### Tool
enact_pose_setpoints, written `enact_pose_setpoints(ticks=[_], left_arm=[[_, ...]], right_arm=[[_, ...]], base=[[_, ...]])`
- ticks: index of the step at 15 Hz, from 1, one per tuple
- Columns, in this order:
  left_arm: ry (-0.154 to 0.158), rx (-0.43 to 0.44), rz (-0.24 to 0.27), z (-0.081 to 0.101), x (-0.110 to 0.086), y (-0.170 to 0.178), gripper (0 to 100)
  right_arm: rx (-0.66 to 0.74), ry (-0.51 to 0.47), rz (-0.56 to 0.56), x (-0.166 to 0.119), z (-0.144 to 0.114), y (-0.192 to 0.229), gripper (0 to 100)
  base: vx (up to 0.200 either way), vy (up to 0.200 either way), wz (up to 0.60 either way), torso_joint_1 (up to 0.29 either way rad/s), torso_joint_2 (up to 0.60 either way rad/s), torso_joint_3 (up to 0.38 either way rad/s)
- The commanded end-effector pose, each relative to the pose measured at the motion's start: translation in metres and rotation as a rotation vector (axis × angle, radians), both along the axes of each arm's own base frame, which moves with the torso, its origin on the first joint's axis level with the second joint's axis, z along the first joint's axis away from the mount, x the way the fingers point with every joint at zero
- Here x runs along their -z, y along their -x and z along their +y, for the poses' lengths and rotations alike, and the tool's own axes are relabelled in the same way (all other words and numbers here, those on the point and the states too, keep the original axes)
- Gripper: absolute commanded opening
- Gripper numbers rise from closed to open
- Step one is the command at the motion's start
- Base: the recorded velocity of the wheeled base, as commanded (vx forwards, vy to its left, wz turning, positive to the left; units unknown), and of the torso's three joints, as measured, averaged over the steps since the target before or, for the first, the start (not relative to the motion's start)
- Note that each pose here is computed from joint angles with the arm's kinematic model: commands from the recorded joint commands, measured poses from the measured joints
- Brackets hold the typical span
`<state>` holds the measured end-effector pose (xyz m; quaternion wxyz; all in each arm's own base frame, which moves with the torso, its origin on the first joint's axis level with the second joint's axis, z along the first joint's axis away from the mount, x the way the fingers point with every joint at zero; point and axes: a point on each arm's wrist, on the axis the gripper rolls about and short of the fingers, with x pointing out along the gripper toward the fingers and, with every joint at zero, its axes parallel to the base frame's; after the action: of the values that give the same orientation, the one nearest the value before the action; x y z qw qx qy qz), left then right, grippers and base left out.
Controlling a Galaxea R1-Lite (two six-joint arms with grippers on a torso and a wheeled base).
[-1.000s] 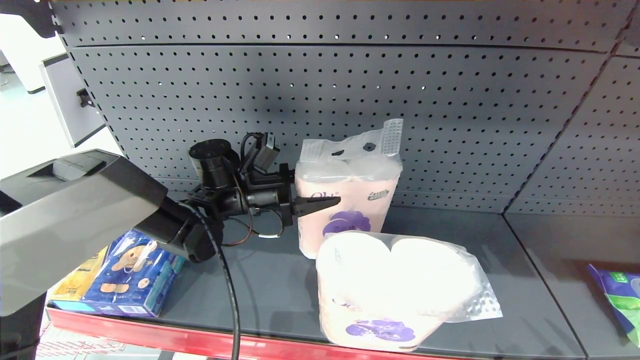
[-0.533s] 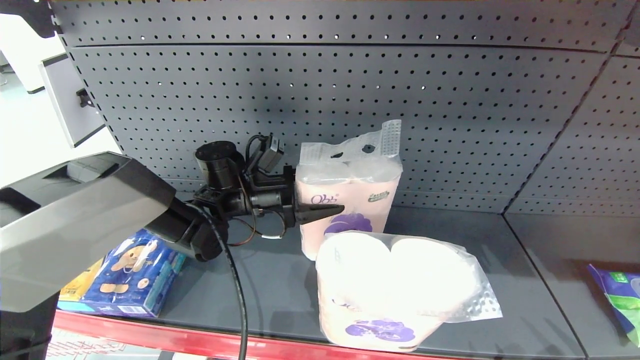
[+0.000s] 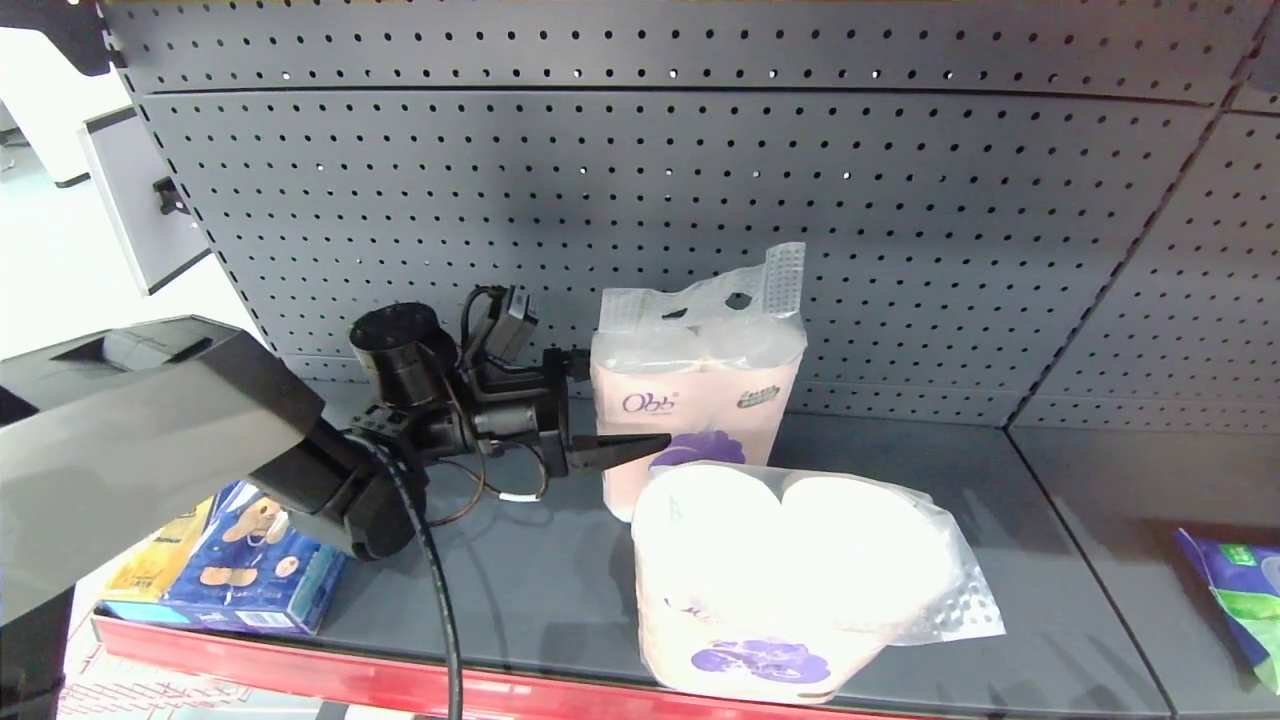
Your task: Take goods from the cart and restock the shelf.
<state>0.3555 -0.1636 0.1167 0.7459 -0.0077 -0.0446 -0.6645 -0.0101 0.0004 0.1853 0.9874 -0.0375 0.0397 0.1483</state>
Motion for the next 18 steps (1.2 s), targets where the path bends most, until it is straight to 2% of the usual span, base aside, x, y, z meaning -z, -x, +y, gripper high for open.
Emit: enact_pose_setpoints(ticks=[1, 2, 4, 8, 12, 16, 18], left_arm=[[-0.002, -0.034, 0.007, 0.016, 0.001, 0.006, 100], [-0.001, -0.048, 0.006, 0.024, 0.001, 0.011, 100], [-0.011, -0.069, 0.041, 0.036, 0.003, 0.023, 100], [-0.003, -0.1, 0.022, 0.048, -0.001, 0.026, 100], [-0.01, -0.152, 0.065, 0.051, 0.005, 0.034, 100], [-0.013, -0.162, 0.077, 0.05, 0.006, 0.034, 100], [-0.011, -0.226, 0.095, 0.051, 0.008, 0.035, 100]], right_arm=[[-0.001, 0.001, 0.005, 0.001, 0.0, 0.0, 100], [-0.001, 0.001, 0.005, 0.001, 0.0, 0.0, 100], [-0.003, 0.003, 0.014, 0.004, 0.0, -0.001, 100], [-0.003, 0.003, 0.014, 0.004, 0.0, -0.001, 100], [-0.003, 0.001, 0.008, 0.003, 0.0, -0.001, 100], [-0.003, 0.001, 0.008, 0.002, 0.0, -0.001, 100], [-0.003, 0.001, 0.008, 0.002, 0.0, -0.001, 100]], base=[[0.0, 0.0, 0.0, 0.0, 0.0, 0.0], [0.0, 0.0, 0.0, 0.0, 0.0, 0.0], [0.0, 0.0, 0.0, 0.0, 0.0, 0.0], [0.0, 0.0, 0.0, 0.0, 0.0, 0.0], [0.0, 0.0, 0.0, 0.0, 0.0, 0.0], [0.0, 0.0, 0.0, 0.0, 0.0, 0.0], [0.0, 0.0, 0.0, 0.0, 0.0, 0.0]])
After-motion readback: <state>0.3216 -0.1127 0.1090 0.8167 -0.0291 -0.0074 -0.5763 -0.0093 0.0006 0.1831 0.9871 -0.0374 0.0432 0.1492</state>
